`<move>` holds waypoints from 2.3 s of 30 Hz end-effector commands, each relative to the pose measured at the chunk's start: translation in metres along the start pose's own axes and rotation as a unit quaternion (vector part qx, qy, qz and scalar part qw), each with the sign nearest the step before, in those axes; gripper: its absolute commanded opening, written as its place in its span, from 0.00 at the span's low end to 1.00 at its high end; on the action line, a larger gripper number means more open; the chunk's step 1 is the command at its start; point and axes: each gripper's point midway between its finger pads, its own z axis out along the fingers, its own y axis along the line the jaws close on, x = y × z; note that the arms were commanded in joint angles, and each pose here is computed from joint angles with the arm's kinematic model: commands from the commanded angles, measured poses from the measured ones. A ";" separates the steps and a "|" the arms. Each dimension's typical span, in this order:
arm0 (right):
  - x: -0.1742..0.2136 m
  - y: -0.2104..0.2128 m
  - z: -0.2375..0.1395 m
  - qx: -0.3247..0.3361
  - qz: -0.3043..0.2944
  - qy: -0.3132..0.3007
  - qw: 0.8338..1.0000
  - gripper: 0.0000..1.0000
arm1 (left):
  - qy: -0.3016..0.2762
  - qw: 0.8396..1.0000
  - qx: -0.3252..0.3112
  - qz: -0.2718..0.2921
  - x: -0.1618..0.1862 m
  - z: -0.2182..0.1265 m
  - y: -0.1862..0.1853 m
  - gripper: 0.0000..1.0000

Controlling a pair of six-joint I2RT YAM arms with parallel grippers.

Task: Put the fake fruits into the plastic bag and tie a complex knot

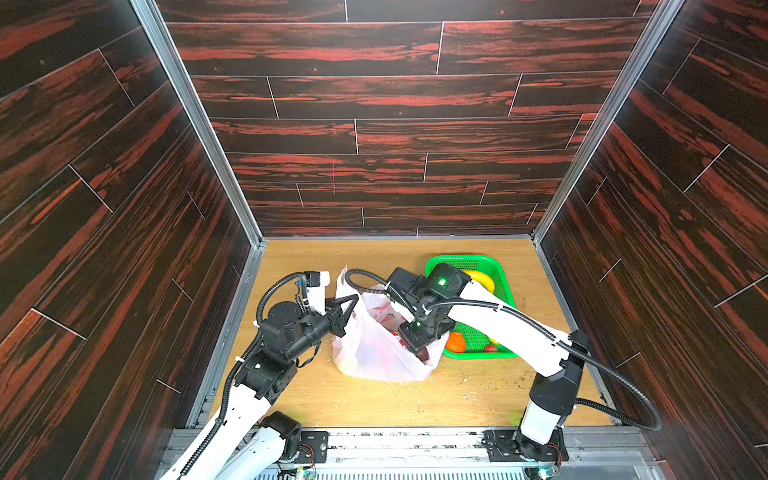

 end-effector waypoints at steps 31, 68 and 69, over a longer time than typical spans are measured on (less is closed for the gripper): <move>-0.073 0.031 -0.182 -0.398 -0.100 -0.410 0.815 0.00 | -0.056 0.998 0.042 -0.001 -0.046 -0.009 -0.031 0.00; -0.018 -0.014 -0.199 -0.241 -0.134 -0.441 0.854 0.64 | -0.053 0.998 0.040 -0.019 -0.048 0.007 -0.025 0.00; -0.016 -0.015 -0.201 -0.227 -0.150 -0.448 0.852 0.67 | -0.051 0.998 0.039 -0.020 -0.048 0.008 -0.024 0.00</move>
